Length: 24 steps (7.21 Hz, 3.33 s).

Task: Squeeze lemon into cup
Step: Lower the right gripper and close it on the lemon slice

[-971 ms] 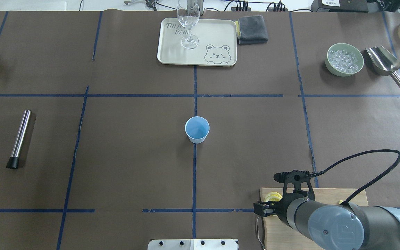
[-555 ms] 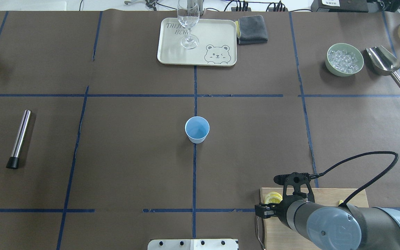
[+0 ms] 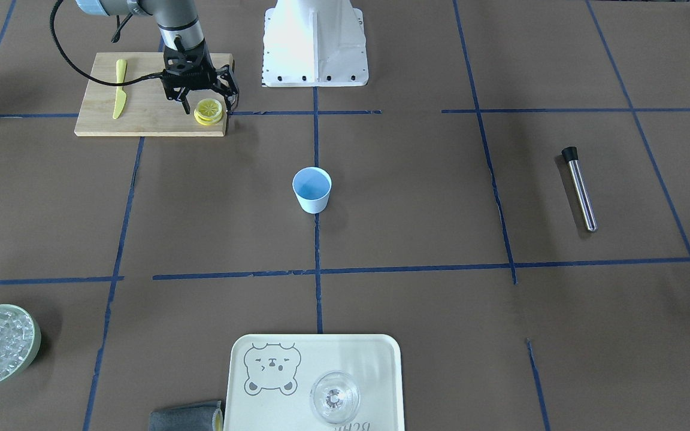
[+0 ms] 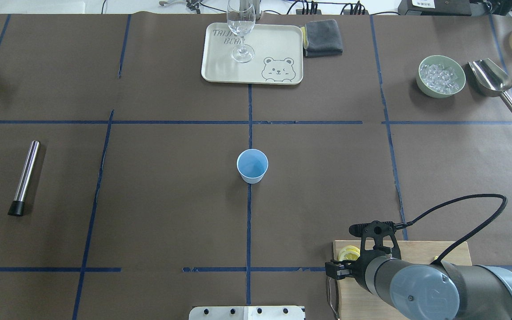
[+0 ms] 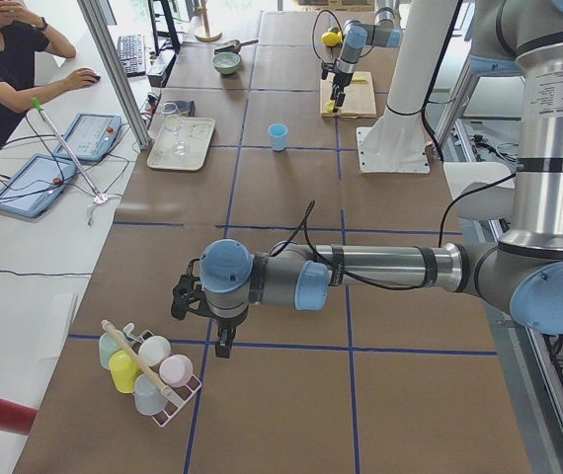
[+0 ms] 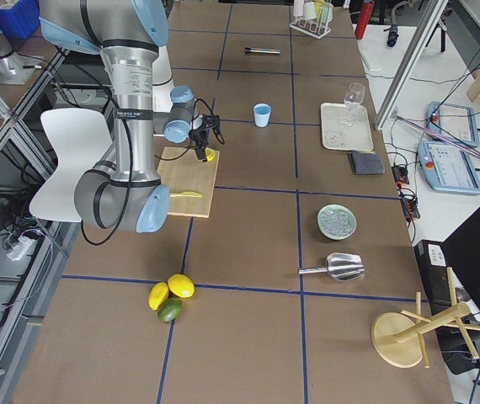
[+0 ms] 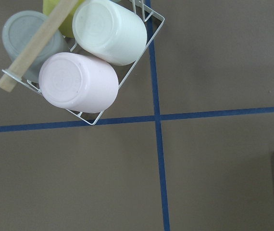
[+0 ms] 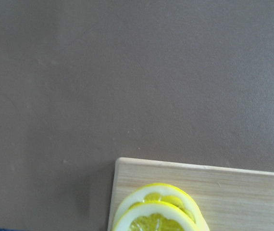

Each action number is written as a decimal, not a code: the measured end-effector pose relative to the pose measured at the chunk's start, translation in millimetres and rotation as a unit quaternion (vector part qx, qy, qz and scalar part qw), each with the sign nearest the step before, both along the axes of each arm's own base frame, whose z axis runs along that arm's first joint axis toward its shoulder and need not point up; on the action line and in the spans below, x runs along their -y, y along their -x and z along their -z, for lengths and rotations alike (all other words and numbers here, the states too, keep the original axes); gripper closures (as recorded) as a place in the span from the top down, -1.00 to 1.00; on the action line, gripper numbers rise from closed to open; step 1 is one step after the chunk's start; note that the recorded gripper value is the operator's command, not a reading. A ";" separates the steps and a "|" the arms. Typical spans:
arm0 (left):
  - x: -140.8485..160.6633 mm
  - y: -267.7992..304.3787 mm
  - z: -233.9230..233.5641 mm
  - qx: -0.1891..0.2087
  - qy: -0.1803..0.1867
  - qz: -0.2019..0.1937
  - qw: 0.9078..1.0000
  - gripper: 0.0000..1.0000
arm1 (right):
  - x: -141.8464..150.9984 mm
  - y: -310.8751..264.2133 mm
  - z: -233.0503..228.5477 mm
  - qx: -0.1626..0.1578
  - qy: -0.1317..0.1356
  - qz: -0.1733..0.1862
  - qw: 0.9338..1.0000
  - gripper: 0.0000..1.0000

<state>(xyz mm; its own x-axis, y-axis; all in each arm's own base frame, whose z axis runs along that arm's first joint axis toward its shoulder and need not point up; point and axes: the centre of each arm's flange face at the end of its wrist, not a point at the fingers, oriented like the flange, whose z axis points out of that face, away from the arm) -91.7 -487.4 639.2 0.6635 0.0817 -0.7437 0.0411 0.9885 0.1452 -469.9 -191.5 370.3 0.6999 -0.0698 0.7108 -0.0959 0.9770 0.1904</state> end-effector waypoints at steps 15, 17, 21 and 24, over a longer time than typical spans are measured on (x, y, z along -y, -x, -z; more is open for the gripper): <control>0.2 -0.1 1.9 -0.001 -0.001 0.000 1.000 1.00 | 8.3 3.8 4.8 -0.007 0.000 -0.003 1.000 -0.06; 0.6 -0.1 2.7 -0.001 -0.002 0.000 1.000 1.00 | 9.3 2.8 4.3 -0.008 0.001 -0.004 1.000 -0.11; 0.6 -0.1 6.2 0.000 -0.005 0.000 1.000 1.00 | 11.3 -1.6 6.0 -0.007 0.002 -0.005 1.000 -0.32; 0.6 -0.1 7.1 0.000 -0.006 0.001 1.000 1.00 | 21.1 -10.8 8.6 -0.003 0.008 -0.012 1.000 -0.32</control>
